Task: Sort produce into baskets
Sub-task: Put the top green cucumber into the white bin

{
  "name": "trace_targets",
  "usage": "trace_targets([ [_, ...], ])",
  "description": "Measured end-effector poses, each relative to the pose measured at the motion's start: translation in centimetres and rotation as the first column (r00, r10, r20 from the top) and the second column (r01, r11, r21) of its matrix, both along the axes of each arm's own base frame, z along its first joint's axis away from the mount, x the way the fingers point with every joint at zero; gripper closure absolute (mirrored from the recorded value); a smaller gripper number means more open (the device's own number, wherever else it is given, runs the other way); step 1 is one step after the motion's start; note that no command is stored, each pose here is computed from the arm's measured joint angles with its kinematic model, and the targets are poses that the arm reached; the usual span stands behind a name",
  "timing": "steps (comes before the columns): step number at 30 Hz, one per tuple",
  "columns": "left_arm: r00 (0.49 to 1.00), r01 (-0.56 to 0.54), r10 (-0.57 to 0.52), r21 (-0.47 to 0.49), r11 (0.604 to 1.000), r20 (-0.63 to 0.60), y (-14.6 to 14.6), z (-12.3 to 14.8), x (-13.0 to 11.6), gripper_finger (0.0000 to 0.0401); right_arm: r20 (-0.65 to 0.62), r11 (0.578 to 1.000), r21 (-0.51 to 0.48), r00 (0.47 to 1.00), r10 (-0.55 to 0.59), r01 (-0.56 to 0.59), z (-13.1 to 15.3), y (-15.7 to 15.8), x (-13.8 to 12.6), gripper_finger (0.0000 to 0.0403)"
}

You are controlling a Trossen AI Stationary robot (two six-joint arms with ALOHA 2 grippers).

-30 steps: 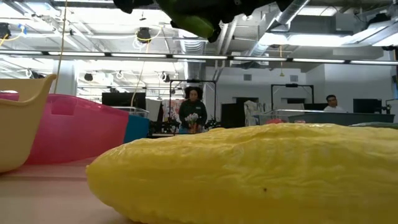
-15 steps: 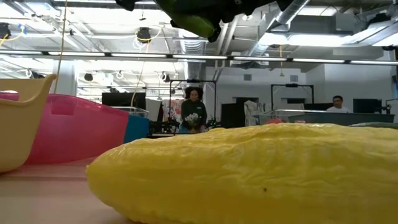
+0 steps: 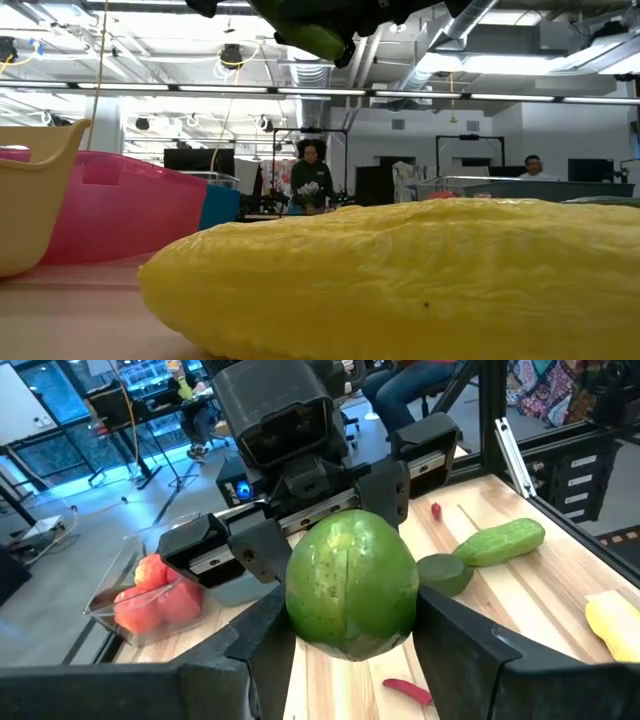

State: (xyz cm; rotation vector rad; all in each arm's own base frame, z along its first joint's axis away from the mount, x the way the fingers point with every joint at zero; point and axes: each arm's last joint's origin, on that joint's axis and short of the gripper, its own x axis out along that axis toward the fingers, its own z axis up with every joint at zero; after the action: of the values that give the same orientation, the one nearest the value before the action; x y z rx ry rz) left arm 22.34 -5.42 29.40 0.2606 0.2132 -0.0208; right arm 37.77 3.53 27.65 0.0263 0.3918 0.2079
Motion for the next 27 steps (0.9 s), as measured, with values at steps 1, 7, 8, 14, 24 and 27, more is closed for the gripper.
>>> trace_targets([
  [1,1.000,0.000,0.000,0.000,1.000,0.000,0.0,0.0,0.0,0.0231,0.000,1.000,0.000,1.000,0.000,0.000,0.0,0.0,0.0,0.0199],
  [7,1.000,-0.001,0.001,0.003,1.000,0.000,0.0,0.0,0.0,0.0231,-0.001,1.000,0.004,1.000,-0.003,0.003,0.0,0.0,0.0,0.0174],
  [8,1.000,-0.001,0.001,0.003,1.000,0.000,0.0,0.0,0.0,0.0231,0.000,1.000,0.004,1.000,-0.003,0.003,0.0,0.0,0.0,0.0168],
  [14,1.000,-0.020,0.020,0.007,1.000,0.001,0.1,0.0,0.0,0.0232,0.001,1.000,0.003,1.000,-0.003,0.003,0.0,0.0,0.0,0.0138],
  [24,0.996,-0.086,0.087,0.022,0.996,-0.021,0.2,-0.2,-0.1,0.0232,-0.082,0.996,0.072,0.996,-0.038,0.044,-0.6,-0.1,-0.2,0.0105],
  [27,0.991,-0.114,0.116,0.024,0.993,-0.073,0.4,-0.6,-0.5,0.0232,-0.171,0.985,0.141,0.983,-0.074,0.098,-1.1,-0.1,-0.5,0.0101],
])
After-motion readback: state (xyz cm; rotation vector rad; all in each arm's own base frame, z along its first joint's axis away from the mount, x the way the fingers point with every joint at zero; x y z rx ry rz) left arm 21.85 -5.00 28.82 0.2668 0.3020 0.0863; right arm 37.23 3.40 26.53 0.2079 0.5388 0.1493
